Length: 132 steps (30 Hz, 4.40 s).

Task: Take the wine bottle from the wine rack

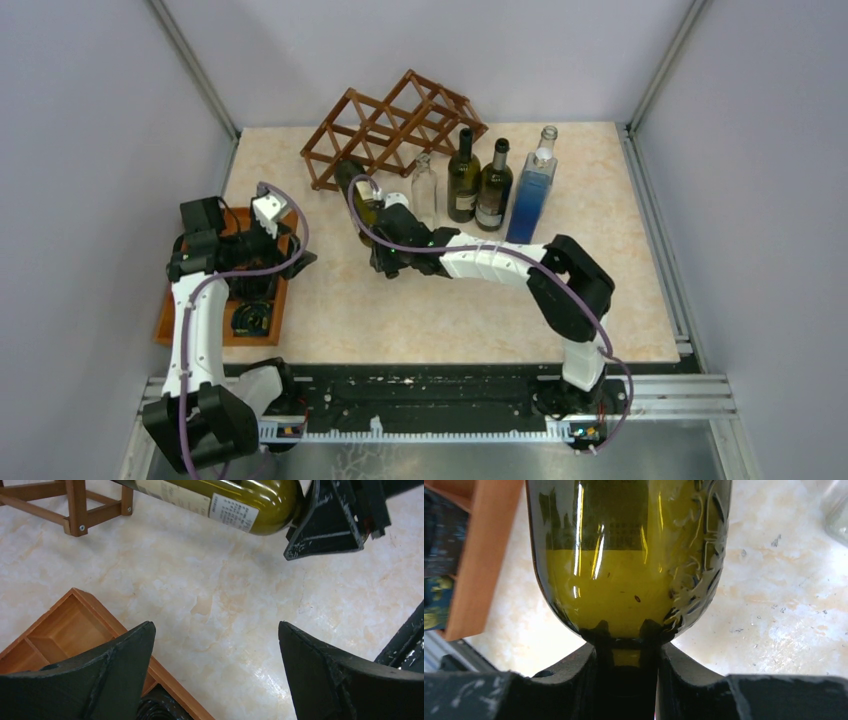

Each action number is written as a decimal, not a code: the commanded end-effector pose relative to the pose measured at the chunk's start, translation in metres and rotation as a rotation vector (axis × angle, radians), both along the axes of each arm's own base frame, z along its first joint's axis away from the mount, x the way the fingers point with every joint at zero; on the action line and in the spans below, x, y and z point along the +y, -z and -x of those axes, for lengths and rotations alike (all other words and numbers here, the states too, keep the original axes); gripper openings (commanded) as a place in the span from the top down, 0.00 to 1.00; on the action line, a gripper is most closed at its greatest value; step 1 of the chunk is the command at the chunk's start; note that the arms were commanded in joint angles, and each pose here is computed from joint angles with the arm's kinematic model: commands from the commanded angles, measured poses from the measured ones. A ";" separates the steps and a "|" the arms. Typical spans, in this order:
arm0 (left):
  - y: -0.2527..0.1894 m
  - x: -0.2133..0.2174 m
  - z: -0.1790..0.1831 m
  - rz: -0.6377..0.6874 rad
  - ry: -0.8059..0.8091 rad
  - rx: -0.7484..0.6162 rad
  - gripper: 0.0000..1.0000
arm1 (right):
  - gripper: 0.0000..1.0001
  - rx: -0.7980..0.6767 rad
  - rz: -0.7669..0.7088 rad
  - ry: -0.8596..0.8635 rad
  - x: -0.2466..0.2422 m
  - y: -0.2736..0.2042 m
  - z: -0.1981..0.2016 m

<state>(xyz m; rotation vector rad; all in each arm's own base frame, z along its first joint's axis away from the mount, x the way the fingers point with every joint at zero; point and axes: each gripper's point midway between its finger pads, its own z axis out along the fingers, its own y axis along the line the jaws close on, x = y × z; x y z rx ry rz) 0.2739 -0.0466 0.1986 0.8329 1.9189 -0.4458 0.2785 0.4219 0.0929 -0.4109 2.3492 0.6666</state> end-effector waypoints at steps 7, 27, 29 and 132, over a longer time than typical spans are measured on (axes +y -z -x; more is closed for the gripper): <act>-0.009 -0.023 0.035 -0.160 0.362 -0.267 0.01 | 1.00 -0.104 -0.271 -0.237 0.024 -0.111 0.047; 0.019 -0.029 0.076 -0.594 0.821 -0.653 0.01 | 1.00 -0.018 -0.133 -0.586 0.016 -0.125 0.123; 0.022 -0.029 0.078 -0.595 0.820 -0.650 0.01 | 1.00 -0.021 -0.143 -0.599 0.022 -0.130 0.127; -0.046 -0.060 0.049 0.192 0.407 -0.220 1.00 | 0.35 -0.424 -0.654 -0.095 0.039 -0.276 0.039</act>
